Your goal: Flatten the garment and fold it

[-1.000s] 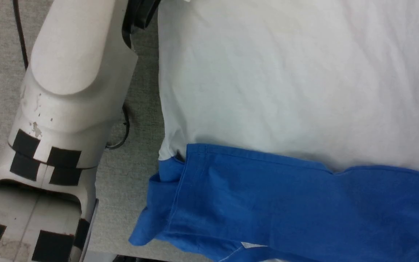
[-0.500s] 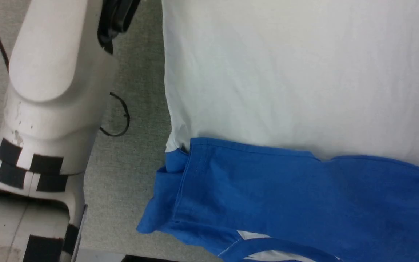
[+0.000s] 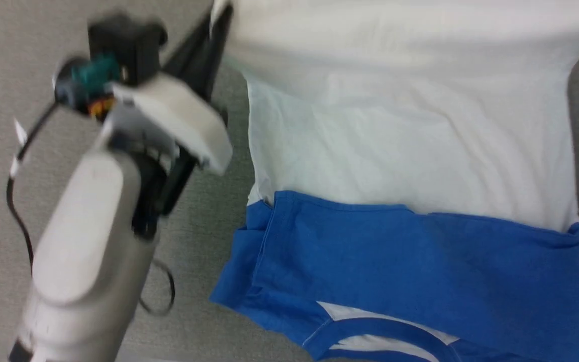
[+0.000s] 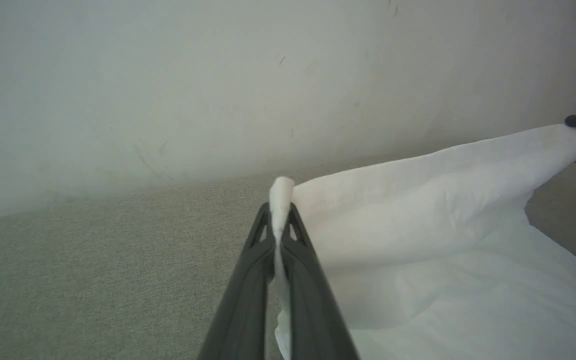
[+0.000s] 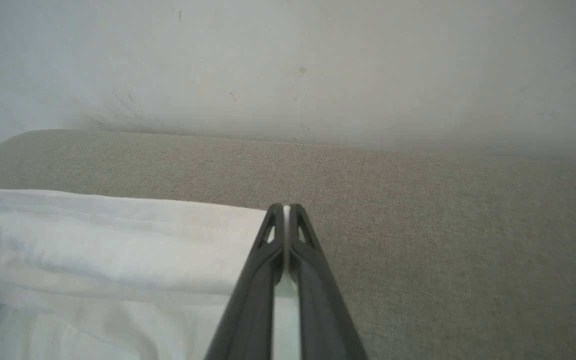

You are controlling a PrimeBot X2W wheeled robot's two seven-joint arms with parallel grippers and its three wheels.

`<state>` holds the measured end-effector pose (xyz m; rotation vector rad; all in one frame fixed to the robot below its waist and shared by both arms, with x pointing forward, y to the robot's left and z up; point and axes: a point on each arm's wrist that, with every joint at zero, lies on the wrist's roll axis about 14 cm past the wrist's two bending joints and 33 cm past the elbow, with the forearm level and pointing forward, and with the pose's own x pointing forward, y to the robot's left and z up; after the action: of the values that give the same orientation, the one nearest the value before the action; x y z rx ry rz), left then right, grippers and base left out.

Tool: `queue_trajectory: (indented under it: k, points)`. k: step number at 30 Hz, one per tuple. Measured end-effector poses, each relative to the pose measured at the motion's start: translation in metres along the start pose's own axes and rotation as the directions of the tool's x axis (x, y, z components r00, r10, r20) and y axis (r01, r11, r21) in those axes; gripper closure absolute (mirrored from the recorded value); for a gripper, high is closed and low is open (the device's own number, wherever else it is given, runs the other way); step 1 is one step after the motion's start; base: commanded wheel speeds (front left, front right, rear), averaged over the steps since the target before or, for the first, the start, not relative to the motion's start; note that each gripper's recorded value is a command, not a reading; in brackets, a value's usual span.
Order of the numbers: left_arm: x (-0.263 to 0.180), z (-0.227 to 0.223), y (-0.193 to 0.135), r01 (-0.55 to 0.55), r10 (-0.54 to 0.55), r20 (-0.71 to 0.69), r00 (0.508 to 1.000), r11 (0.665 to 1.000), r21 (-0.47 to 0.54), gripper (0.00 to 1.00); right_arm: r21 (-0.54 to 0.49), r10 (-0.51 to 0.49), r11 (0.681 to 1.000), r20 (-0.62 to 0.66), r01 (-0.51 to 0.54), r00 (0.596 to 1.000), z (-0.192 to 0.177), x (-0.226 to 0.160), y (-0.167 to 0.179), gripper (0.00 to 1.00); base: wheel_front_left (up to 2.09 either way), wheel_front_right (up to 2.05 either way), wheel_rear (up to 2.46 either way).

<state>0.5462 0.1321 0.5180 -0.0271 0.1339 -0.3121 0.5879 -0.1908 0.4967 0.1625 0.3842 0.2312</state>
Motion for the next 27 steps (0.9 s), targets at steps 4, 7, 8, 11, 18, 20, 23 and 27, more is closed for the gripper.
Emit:
queue_trajectory:
  k: [4,7,8,11,18,20,23,27]
  points:
    - [-0.047,0.012,-0.011,0.003,-0.003,0.022,1.000,1.000,-0.031,1.00,0.038,0.014,0.999,0.004,-0.014,1.000,-0.003,-0.041,0.012,1.00,0.00,0.00,0.00]
    - [-0.080,0.028,-0.019,0.006,-0.003,0.065,0.998,0.999,-0.052,1.00,0.060,0.018,0.998,0.023,-0.019,1.000,-0.002,-0.073,0.021,1.00,0.00,0.00,0.00]
    - [-0.090,0.032,-0.024,0.014,-0.010,0.076,0.997,0.998,-0.053,1.00,0.070,0.019,0.997,0.032,-0.021,0.999,-0.001,-0.083,0.024,1.00,0.00,0.00,0.00]
    - [-0.120,0.032,-0.035,0.026,-0.022,0.077,0.997,0.998,-0.055,1.00,0.104,0.020,0.994,0.044,-0.024,0.999,-0.006,-0.113,0.032,1.00,0.00,0.00,0.00]
    - [-0.172,-0.004,-0.062,0.038,-0.034,0.035,0.999,0.991,-0.132,1.00,0.185,-0.010,0.983,0.008,0.008,1.000,-0.041,-0.161,0.040,1.00,0.00,0.00,0.00]
    - [-0.181,-0.020,-0.068,0.032,-0.031,0.011,0.999,0.988,-0.149,1.00,0.208,-0.025,0.978,-0.015,0.028,1.000,-0.055,-0.170,0.038,1.00,0.00,0.00,0.00]
    - [-0.192,-0.050,-0.082,0.036,-0.046,-0.053,0.998,0.983,-0.183,1.00,0.248,-0.036,0.967,-0.069,0.052,0.997,-0.080,-0.179,0.036,1.00,0.00,0.00,0.00]
    - [-0.201,-0.081,-0.091,0.002,-0.028,-0.101,0.994,0.969,-0.247,1.00,0.276,-0.044,0.957,-0.163,0.088,0.986,-0.115,-0.190,0.035,1.00,0.00,0.00,0.00]
